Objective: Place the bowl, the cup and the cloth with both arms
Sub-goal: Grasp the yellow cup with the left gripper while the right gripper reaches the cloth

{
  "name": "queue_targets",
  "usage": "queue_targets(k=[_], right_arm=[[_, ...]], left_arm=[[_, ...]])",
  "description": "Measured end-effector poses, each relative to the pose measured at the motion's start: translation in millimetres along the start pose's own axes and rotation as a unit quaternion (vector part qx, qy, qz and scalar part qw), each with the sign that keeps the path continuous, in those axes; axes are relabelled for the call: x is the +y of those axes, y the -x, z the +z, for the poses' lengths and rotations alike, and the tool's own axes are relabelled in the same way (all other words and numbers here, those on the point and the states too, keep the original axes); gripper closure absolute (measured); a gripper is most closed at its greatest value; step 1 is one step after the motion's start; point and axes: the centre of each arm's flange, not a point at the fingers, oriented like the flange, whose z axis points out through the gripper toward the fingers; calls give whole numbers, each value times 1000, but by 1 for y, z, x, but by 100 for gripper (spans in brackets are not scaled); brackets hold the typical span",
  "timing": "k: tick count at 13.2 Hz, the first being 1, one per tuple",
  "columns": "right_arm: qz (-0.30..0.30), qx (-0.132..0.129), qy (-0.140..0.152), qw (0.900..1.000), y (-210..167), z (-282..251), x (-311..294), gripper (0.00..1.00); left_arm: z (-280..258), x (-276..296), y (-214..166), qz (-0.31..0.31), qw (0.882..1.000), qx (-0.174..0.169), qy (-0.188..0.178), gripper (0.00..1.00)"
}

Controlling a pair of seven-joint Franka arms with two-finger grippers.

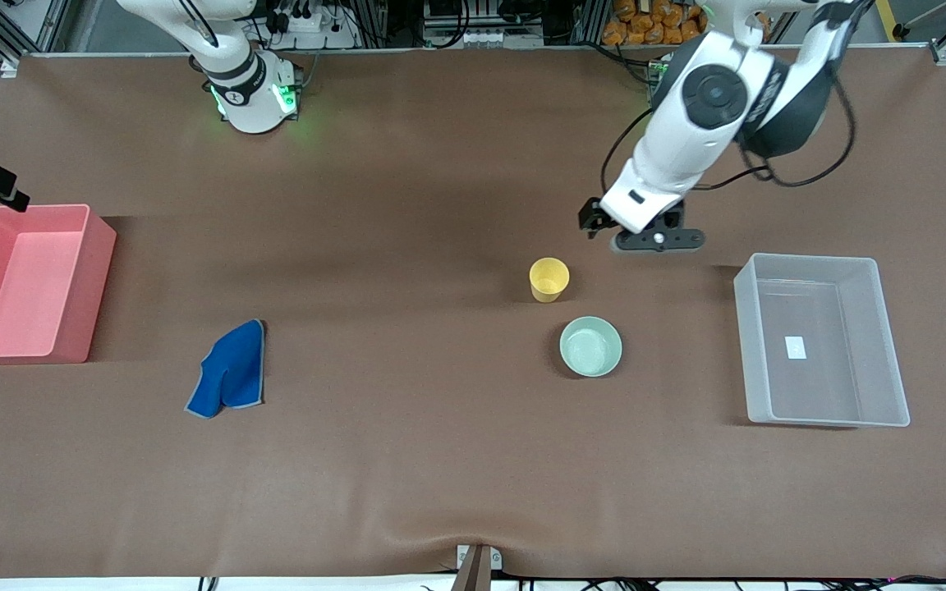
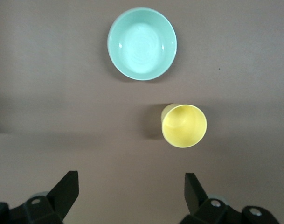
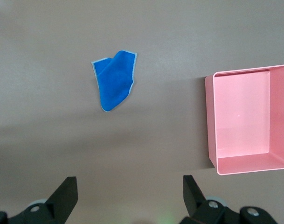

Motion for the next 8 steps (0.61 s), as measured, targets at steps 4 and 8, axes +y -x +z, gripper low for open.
queue_targets(k=[4, 8], right_arm=[[-7, -16, -1, 1000, -9, 16, -8, 0], [-16, -56, -25, 998, -32, 59, -23, 0]], left_arm=[[51, 16, -6, -26, 999, -12, 26, 4], [96, 21, -10, -43, 999, -4, 8, 10]])
